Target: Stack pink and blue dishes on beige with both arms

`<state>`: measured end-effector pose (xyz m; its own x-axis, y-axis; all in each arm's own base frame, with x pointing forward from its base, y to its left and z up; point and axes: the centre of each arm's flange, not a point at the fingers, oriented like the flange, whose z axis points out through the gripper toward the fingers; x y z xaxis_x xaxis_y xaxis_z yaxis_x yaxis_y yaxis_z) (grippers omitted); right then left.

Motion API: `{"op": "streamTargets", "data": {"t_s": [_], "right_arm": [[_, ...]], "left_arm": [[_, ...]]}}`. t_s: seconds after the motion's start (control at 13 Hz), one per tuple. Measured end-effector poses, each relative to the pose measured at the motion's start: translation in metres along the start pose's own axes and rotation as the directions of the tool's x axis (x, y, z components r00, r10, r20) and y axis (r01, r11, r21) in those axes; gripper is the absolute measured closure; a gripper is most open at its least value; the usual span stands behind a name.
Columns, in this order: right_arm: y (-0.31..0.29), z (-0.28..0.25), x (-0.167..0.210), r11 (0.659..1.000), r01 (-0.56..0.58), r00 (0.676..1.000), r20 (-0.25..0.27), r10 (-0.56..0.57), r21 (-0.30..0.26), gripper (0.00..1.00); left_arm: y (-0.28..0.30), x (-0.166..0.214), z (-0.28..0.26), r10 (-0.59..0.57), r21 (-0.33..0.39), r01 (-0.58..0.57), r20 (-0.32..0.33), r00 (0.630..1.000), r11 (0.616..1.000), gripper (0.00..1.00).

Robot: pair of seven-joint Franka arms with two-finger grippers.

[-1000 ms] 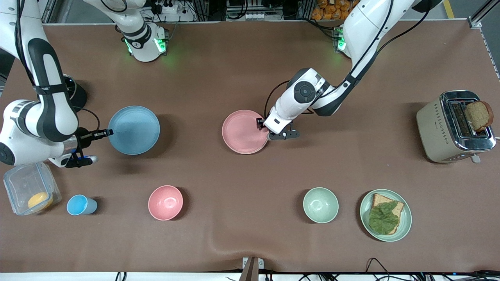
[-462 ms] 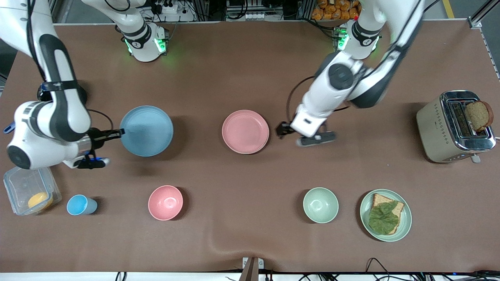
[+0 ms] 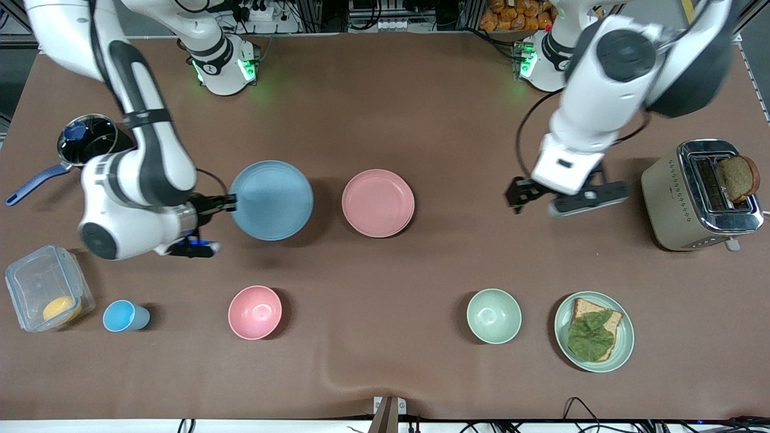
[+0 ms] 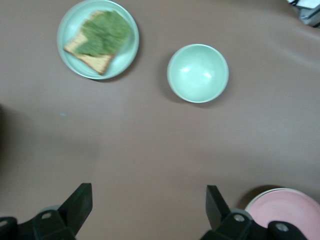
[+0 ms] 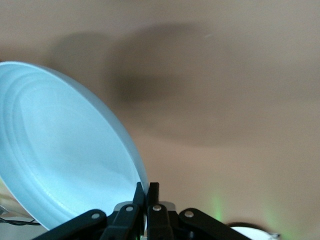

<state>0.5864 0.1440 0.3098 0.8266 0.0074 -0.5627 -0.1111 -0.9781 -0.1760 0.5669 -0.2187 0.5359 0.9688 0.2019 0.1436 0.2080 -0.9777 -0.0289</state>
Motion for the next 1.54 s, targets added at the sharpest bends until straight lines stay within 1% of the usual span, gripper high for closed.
{"op": "streamTargets", "data": {"t_s": [0.15, 0.23, 0.31, 0.46, 0.54, 0.69, 0.85, 0.92, 1.08, 1.31, 1.54], "right_arm": [[-0.045, 0.018, -0.01, 0.999, -0.008, 1.0, 0.013, 0.009, -0.033, 0.96], [-0.066, 0.028, -0.014, 0.999, -0.005, 1.0, 0.016, 0.005, -0.049, 0.96], [-0.088, 0.04, -0.018, 0.999, -0.001, 1.0, 0.018, 0.002, -0.049, 0.96], [-0.122, 0.063, -0.019, 1.0, 0.003, 1.0, 0.022, -0.002, -0.022, 0.96], [-0.134, 0.074, -0.019, 1.0, 0.003, 1.0, 0.021, -0.002, -0.017, 0.96], [-0.156, 0.092, -0.016, 1.0, 0.005, 1.0, 0.026, -0.005, -0.027, 0.96], [-0.178, 0.108, -0.013, 0.999, 0.007, 1.0, 0.026, -0.005, -0.046, 0.96], [-0.187, 0.116, -0.01, 0.999, 0.005, 1.0, 0.017, -0.004, -0.05, 0.96], [-0.194, 0.126, -0.004, 0.999, -0.003, 1.0, 0.003, 0.003, -0.045, 0.96], [-0.202, 0.137, 0.003, 1.0, -0.004, 1.0, -0.019, 0.003, -0.02, 0.96], [-0.206, 0.144, 0.005, 1.0, -0.003, 1.0, -0.023, 0.003, -0.017, 0.96]], "left_arm": [[-0.032, 0.019, -0.02, 0.021, 0.022, -0.022, 0.017, 1.0, 1.0, 0.0], [-0.049, 0.028, -0.027, 0.05, 0.027, -0.051, 0.02, 0.999, 0.998, 0.0], [-0.065, 0.035, -0.033, 0.088, 0.031, -0.089, 0.022, 0.996, 0.996, 0.0], [-0.086, 0.041, -0.049, 0.162, 0.041, -0.162, 0.015, 0.987, 0.986, 0.0], [-0.094, 0.04, -0.057, 0.188, 0.05, -0.188, 0.008, 0.982, 0.981, 0.0], [-0.106, 0.037, -0.068, 0.209, 0.066, -0.209, 0.014, 0.978, 0.976, 0.0], [-0.118, 0.039, -0.07, 0.212, 0.048, -0.213, 0.023, 0.977, 0.976, 0.0], [-0.122, 0.041, -0.07, 0.211, 0.025, -0.211, 0.03, 0.977, 0.977, 0.0], [-0.125, 0.041, -0.068, 0.205, 0.007, -0.205, 0.038, 0.978, 0.979, 0.0], [-0.129, 0.043, -0.066, 0.202, 0.012, -0.202, 0.042, 0.979, 0.979, 0.0], [-0.139, 0.046, -0.064, 0.224, 0.013, -0.224, 0.045, 0.974, 0.974, 0.0]]}}
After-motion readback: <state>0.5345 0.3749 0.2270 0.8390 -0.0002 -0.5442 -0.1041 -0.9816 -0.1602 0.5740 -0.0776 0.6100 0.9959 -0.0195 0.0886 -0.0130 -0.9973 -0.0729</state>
